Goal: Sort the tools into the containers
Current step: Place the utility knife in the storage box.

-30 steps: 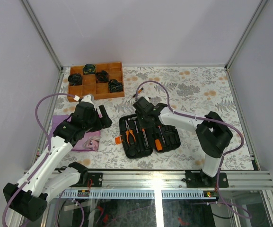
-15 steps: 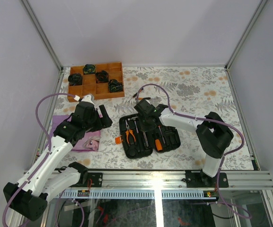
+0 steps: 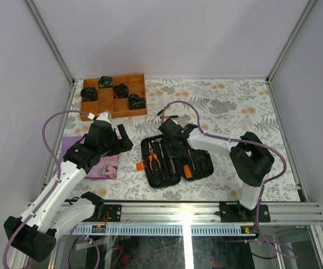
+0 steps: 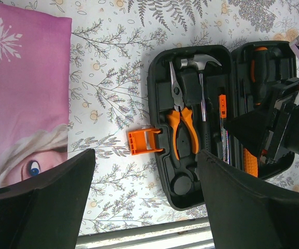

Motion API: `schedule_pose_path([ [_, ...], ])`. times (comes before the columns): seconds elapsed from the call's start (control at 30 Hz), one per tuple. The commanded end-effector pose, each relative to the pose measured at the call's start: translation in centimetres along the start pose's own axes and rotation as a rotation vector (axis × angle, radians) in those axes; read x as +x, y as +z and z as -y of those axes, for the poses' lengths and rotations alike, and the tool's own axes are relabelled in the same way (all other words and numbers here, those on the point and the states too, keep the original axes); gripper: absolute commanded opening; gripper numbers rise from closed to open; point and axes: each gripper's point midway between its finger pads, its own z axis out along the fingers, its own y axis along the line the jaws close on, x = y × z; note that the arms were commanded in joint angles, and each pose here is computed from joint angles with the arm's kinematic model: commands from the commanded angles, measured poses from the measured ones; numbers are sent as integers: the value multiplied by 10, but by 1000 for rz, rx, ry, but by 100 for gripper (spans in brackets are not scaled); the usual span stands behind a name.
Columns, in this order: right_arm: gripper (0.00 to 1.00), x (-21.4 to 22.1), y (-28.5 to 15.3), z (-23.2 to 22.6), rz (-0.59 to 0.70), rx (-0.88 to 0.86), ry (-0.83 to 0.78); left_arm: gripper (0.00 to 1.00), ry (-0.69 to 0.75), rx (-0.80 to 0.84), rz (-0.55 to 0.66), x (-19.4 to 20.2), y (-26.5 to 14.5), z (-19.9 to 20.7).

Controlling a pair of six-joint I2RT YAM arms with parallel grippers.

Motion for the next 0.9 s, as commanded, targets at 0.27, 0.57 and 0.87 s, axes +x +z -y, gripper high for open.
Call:
schedule_pose_path([
  [0.27, 10, 12, 8, 4, -63, 42, -17, 79, 7, 44, 33, -7, 0, 8],
  [0.57, 4, 35, 22, 11, -152, 83, -20, 79, 8, 48, 33, -8, 0, 9],
  [0.87, 0, 46, 29, 20, -185, 132, -28, 79, 8, 49, 35, -8, 0, 9],
])
